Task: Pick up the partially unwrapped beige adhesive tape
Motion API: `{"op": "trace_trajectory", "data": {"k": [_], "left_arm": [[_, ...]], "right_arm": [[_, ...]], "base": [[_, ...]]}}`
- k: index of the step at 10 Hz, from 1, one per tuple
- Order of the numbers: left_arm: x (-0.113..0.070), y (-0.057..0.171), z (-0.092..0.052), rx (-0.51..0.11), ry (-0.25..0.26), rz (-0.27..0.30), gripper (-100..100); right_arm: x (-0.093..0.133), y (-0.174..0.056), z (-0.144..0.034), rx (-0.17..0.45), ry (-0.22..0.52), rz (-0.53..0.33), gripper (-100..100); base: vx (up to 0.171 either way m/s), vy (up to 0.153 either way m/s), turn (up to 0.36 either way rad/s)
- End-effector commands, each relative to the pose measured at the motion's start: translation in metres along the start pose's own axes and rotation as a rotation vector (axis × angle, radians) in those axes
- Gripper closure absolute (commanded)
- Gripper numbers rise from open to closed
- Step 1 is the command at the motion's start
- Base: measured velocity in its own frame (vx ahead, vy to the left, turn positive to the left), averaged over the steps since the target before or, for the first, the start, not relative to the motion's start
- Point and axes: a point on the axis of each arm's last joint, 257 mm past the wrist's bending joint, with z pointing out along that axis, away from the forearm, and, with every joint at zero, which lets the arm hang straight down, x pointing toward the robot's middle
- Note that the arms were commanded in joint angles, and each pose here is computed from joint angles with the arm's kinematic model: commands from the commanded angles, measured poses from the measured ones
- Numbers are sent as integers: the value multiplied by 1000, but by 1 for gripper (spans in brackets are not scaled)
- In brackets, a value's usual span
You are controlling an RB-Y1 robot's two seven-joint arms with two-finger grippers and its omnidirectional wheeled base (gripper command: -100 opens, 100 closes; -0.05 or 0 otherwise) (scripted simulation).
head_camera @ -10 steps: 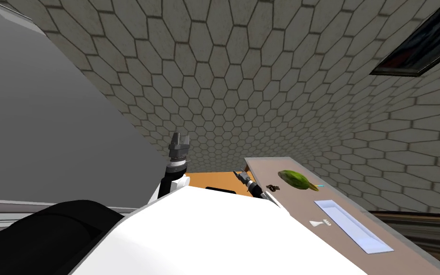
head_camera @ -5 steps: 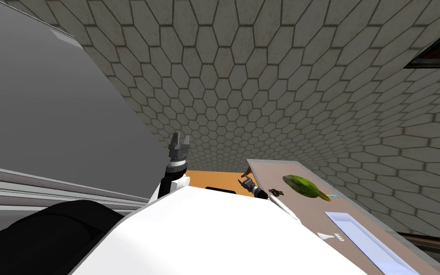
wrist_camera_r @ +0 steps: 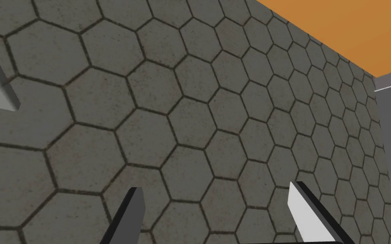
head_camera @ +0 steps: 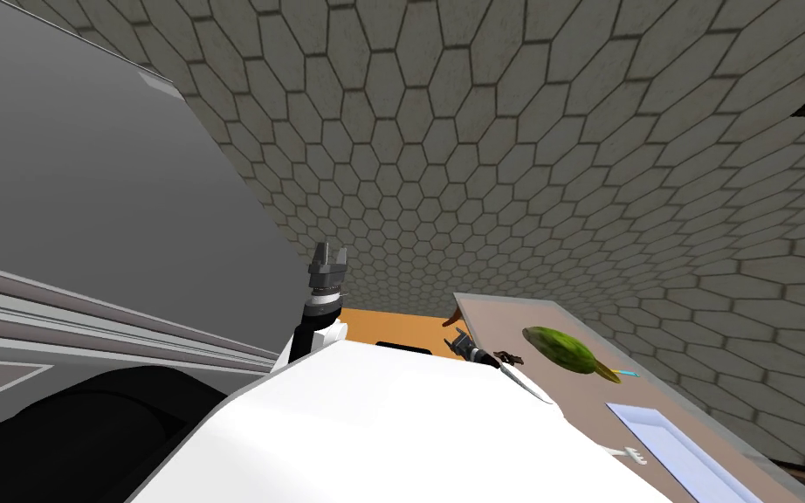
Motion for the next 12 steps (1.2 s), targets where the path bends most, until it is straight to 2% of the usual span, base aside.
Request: {"op": "trace_trajectory", "data": {"k": [1, 2, 3, 4, 5, 9, 11, 12], "left_arm": [[0, 0, 0, 0, 0, 0, 0], [0, 0, 0, 0, 0, 0, 0], [0, 0, 0, 0, 0, 0, 0], [0, 0, 0, 0, 0, 0, 0], [0, 0, 0, 0, 0, 0, 0], [0, 0, 0, 0, 0, 0, 0], [0, 0, 0, 0, 0, 0, 0], [0, 0, 0, 0, 0, 0, 0]], "right_arm": [[20, -12, -7, 12, 52, -37, -100], [37, -23, -13, 19, 100, -95, -100], [44, -25, -15, 23, 113, -92, -100], [63, -38, -24, 31, 165, -144, -100], [66, -39, -25, 33, 170, -143, -100], [135, -91, -68, 71, 366, -300, -100], [135, -91, -68, 71, 366, -300, -100], [148, -102, -79, 79, 407, -328, -100]], "base": [[-11, -49, 72], [-10, -46, 76], [-8, -37, 49], [-16, -36, 85], [-14, -35, 50], [-24, -79, 106], [-16, -45, 4], [-14, -24, 34]]}}
